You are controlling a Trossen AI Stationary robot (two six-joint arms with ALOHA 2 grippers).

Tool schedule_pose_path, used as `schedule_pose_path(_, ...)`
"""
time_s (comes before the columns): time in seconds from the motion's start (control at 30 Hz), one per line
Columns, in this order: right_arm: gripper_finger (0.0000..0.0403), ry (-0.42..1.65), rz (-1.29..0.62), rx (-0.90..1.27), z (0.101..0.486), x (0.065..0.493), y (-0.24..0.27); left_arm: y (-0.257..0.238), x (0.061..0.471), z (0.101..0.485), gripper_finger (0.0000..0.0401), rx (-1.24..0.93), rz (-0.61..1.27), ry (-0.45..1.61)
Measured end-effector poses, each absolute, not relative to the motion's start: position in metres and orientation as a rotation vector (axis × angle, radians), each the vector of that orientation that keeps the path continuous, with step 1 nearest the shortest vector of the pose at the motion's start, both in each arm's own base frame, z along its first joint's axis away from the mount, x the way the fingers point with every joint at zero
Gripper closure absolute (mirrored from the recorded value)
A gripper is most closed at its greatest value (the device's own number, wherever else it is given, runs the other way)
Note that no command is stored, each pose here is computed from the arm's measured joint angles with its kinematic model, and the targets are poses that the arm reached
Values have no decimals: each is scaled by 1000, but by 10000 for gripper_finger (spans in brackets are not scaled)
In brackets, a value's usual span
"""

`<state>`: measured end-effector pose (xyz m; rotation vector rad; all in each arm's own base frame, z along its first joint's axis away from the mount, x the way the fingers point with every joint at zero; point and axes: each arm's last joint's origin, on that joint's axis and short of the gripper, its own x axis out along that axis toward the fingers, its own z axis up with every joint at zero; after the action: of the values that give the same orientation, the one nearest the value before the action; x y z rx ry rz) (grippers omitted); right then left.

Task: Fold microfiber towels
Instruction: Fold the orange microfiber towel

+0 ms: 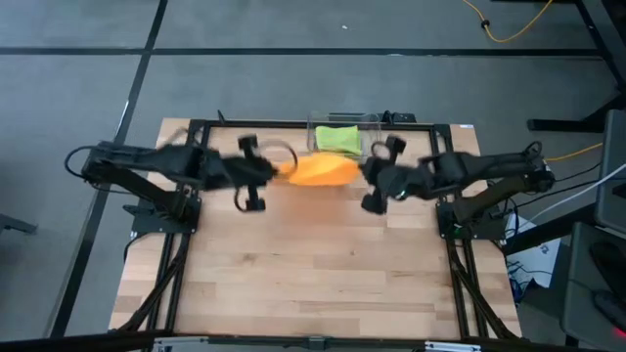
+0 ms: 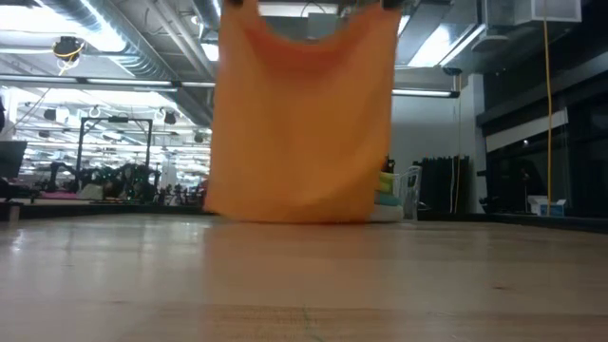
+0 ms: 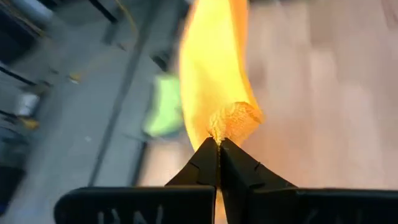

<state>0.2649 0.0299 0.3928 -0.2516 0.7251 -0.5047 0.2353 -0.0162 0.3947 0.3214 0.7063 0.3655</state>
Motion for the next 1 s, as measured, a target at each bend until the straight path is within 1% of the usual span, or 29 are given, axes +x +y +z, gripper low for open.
schedule_pose_path(0.1,401,823,-441,-176,359,265,42,-31,240,354,401,266,290,801)
schedule_pose_path(0.2,401,892,-333,-65,322,265,60,-52,241,312,401,186,233,833)
schedule_pose_path(0.3,401,926,-215,43,288,261,83,-81,240,280,401,81,125,784)
schedule_pose_path(0.43,402,890,-90,170,255,254,113,-117,231,251,401,-30,-10,657)
schedule_pose_path(0.57,402,809,-28,270,231,247,134,-142,224,227,401,-125,-85,547)
schedule_pose_path(0.73,402,789,-36,364,201,247,145,-162,229,196,401,-165,-81,557)
schedule_pose_path(0.87,402,826,-58,352,187,252,148,-168,238,176,401,-163,-67,586)
schedule_pose_path(1.0,402,814,-70,309,188,264,142,-164,244,169,401,-158,-37,599)
